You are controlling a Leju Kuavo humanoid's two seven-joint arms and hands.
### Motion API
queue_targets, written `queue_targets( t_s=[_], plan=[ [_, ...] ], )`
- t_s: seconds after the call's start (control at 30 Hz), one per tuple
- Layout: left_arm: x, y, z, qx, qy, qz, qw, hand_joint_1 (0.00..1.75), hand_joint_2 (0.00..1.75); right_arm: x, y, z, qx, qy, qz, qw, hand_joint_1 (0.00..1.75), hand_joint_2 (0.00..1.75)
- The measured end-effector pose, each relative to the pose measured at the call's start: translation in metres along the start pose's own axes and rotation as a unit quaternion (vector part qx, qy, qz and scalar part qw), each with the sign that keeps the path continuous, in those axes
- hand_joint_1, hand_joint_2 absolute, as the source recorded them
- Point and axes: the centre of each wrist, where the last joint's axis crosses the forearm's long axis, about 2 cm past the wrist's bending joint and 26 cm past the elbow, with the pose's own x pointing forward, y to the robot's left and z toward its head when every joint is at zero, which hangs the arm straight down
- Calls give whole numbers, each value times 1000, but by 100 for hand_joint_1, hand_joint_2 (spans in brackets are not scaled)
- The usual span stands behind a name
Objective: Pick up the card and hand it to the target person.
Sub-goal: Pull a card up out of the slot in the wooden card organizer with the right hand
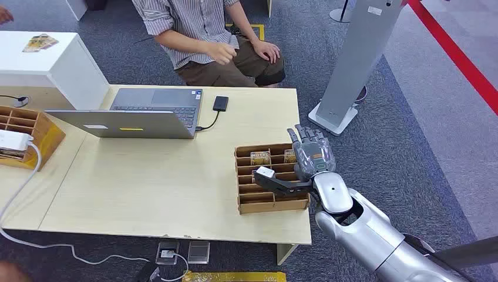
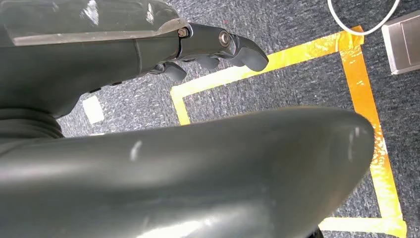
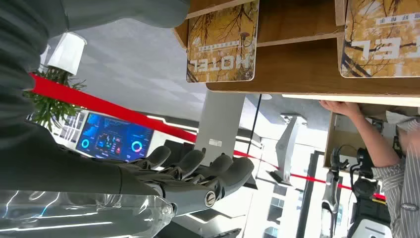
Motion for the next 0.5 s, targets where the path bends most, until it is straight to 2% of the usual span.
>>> queue_targets(
  t_s=[0.13, 0.5],
  plan=[
    [0, 0, 0, 0, 0, 0, 1000, 0, 0, 0, 1, 0, 3, 0, -1, 1000, 75, 175],
    [0, 0, 0, 1, -2, 3, 1000, 0, 0, 3, 2, -2, 15, -9, -4, 1000, 68, 175]
  ],
)
